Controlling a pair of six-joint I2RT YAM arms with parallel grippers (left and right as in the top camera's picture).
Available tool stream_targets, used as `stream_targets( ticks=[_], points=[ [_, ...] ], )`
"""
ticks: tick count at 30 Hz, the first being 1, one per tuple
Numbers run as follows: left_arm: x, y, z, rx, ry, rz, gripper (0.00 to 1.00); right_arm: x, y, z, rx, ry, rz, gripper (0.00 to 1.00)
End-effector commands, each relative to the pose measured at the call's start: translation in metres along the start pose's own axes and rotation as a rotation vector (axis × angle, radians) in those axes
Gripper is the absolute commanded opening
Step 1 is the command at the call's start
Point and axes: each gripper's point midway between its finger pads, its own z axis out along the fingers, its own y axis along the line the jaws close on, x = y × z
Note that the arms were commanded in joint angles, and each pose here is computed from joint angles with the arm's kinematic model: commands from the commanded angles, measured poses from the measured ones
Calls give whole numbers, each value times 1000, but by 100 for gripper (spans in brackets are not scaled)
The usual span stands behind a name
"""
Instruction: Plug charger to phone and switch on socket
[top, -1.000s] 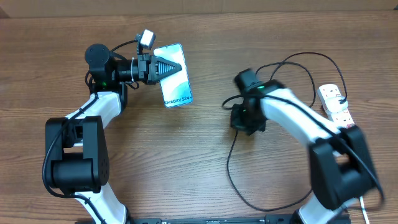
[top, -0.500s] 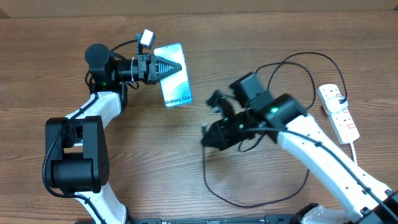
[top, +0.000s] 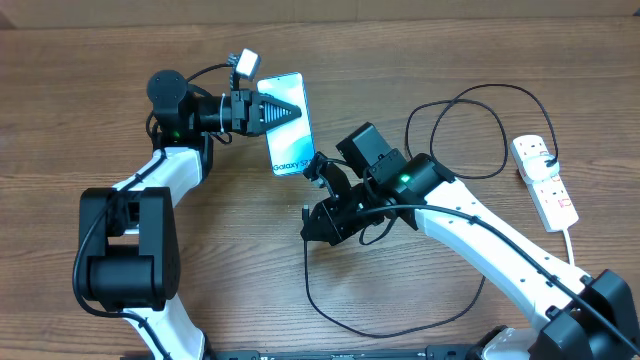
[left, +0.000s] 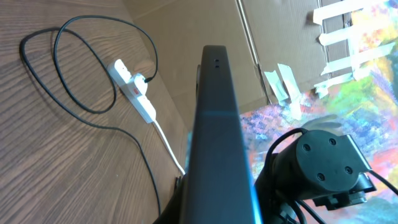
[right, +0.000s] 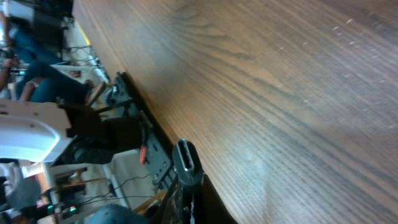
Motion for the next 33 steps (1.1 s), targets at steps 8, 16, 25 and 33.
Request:
stream_targets(
  ticks=[8, 16, 25, 33],
  points=[
    [2, -7, 3, 9, 27, 48, 4, -21, -23, -6, 155, -88, -12, 4],
    [4, -7, 7, 13, 35, 74, 4, -31, -15, -8, 127, -122, -52, 4],
    [3, -7, 5, 11, 30, 93, 4, -20, 6, -8, -15, -70, -145, 4],
    [-9, -2, -27, -24, -41, 103, 4, 12, -124, -57, 570, -37, 213, 4]
  ],
)
